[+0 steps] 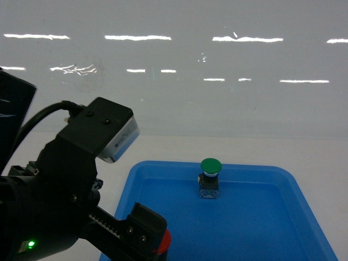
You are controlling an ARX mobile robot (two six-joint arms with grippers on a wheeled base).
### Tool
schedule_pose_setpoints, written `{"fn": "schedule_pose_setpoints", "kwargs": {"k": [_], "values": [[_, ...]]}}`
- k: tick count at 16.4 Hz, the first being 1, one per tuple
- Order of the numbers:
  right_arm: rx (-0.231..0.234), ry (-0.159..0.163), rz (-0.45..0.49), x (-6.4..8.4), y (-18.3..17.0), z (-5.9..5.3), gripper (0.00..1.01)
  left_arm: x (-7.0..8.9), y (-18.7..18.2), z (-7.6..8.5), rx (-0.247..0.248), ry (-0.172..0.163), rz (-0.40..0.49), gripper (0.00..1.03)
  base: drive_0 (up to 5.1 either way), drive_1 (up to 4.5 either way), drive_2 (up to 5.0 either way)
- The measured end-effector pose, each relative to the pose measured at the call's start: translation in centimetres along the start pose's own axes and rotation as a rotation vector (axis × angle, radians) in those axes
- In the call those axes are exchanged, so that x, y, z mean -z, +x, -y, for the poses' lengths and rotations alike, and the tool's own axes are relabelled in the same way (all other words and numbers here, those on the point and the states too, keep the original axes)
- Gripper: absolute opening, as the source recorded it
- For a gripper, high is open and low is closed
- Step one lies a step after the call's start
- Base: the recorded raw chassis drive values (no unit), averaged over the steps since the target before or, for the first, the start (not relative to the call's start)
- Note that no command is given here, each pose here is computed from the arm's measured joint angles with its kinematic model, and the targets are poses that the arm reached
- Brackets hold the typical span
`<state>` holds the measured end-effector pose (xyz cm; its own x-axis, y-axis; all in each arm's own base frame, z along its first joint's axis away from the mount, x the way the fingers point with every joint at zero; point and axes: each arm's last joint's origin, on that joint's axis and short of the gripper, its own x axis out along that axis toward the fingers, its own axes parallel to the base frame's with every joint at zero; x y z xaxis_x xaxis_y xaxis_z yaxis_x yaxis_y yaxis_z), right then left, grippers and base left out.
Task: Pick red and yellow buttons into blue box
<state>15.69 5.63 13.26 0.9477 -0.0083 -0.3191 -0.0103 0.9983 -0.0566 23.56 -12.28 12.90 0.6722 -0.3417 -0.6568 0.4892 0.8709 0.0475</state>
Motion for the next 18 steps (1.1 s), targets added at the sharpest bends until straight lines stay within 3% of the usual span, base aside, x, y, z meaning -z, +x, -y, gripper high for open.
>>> {"fn": "schedule_pose_setpoints", "kwargs": {"k": [1, 3, 13, 18], "values": [[0.0, 0.0, 0.0, 0.0, 0.0, 0.0, 0.29, -0.2, 0.3, 0.5, 0.033, 0.014, 0.001, 0.98, 0.0, 0.0, 0.0], [0.0, 0.0, 0.0, 0.0, 0.0, 0.0, 0.29, -0.2, 0.4, 0.9, 0.05, 0.025, 0.001, 0.98, 0.0, 0.0, 0.0], [0.0, 0.0, 0.0, 0.0, 0.0, 0.0, 0.29, -0.2, 0.4, 0.8, 0.043, 0.023, 0.002, 0.98, 0.0, 0.0, 0.0], [0.0, 0.0, 0.0, 0.0, 0.0, 0.0, 0.29, 0.5, 2.4, 1.3, 0.079, 0.032, -0.08, 0.98, 0.0, 0.0, 0.0]]}}
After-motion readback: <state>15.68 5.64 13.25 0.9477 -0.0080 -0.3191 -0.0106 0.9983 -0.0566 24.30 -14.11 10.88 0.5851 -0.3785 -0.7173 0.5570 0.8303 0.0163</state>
